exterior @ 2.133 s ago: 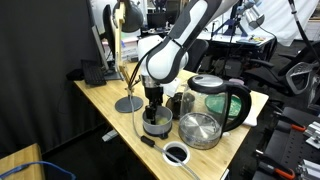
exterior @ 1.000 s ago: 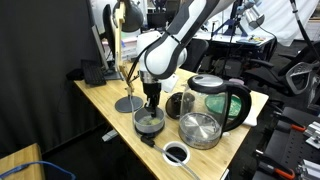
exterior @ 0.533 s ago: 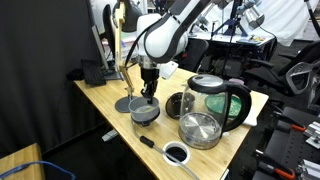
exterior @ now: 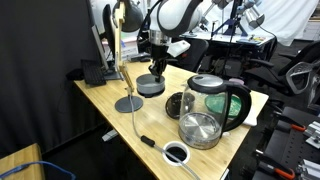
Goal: Move the gray bowl to the right of the silver pot
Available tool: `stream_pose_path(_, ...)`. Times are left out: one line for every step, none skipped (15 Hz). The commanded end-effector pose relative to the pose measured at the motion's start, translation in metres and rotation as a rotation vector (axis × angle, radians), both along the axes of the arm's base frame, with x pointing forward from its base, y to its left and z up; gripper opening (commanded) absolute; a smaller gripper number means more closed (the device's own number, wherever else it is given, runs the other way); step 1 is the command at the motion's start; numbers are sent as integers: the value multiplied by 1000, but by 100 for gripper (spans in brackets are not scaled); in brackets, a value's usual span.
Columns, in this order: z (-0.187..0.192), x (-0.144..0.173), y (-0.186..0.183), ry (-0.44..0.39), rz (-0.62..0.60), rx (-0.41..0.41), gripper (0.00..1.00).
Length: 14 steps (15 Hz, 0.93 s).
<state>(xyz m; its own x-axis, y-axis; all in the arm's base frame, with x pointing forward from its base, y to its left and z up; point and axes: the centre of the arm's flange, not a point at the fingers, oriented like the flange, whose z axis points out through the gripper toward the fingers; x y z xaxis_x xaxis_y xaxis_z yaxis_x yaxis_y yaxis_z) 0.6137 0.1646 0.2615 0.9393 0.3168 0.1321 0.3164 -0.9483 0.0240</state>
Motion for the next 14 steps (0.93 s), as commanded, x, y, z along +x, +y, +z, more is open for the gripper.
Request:
stream_pose_path(14, -26, -39, -53, -148, -34, 2)
stream_pose_path(16, -29, -53, -60, -200, -41, 2)
stream_pose_path(17, -33, -68, -66, -268, -42, 2)
stream_pose_path(19, -38, -83, -75, -336, -38, 3)
stream_pose_path(21, -43, -96, -80, -399, -30, 3)
stream_pose_path(21, -49, -108, -85, -463, -22, 3)
stream_pose_path(21, -56, -119, -88, -526, -21, 3)
stream_pose_path(22, -61, -129, -101, -582, -20, 6)
stream_pose_path(16, -41, -125, -57, -504, -25, 6)
stream_pose_path(17, -47, -132, -64, -542, -24, 6)
stream_pose_path(18, -50, -134, -68, -562, -21, 6)
stream_pose_path(19, -52, -133, -70, -570, -18, 6)
stream_pose_path(19, -52, -131, -71, -572, -16, 6)
stream_pose_path(19, -52, -130, -71, -574, -15, 6)
